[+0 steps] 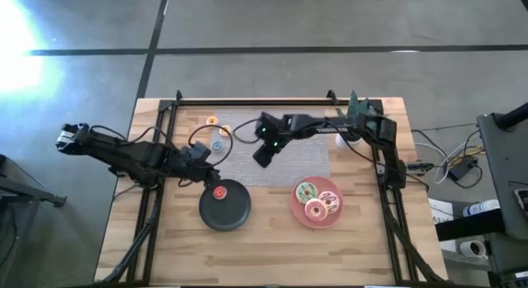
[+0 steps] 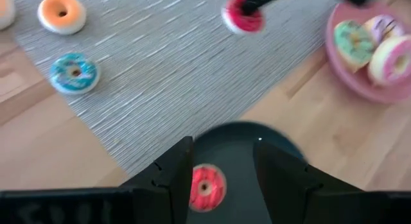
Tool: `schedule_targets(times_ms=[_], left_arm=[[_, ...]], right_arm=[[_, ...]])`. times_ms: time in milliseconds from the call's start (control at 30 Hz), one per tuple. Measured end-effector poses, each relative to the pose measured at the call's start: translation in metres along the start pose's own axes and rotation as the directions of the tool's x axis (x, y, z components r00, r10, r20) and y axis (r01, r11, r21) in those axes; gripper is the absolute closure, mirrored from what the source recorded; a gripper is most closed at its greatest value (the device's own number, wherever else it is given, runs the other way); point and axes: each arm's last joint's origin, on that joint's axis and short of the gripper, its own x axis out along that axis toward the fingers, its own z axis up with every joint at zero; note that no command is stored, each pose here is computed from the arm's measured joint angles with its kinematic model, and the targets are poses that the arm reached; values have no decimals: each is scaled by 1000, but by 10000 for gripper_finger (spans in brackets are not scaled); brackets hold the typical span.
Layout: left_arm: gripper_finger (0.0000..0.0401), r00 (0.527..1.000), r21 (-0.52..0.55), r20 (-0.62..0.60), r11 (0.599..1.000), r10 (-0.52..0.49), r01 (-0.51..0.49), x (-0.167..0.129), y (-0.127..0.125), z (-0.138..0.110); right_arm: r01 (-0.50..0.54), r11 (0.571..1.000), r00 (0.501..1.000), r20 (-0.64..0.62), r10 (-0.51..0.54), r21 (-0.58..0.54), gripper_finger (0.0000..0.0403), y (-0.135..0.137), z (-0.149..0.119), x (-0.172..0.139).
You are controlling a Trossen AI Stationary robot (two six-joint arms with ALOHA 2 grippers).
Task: Pick & Place donuts
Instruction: Put the small red donut on the black plate, then put the small blue donut on the black plate
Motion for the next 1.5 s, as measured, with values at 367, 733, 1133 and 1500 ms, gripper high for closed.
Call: schedule_targets(times_ms=[367, 733, 1133, 1500], left_arm=[[264, 995, 11, 30, 995, 97, -98, -26, 28, -5], [264, 989, 41, 123, 995, 84, -90, -45, 45, -3], [264, 991, 135, 93, 985, 93, -106, -55, 59, -7], [264, 986, 191, 44, 968, 159, -164, -32, 70, -24]], right_arm=[[-161, 984, 986, 41, 164, -71, 390, 97, -5, 25], [-117, 993, 989, -86, 117, 9, 390, 119, -12, 95], [144, 989, 989, -34, -145, -42, 290, 121, -5, 86], [199, 974, 979, 58, -194, -107, 232, 132, 5, 55]])
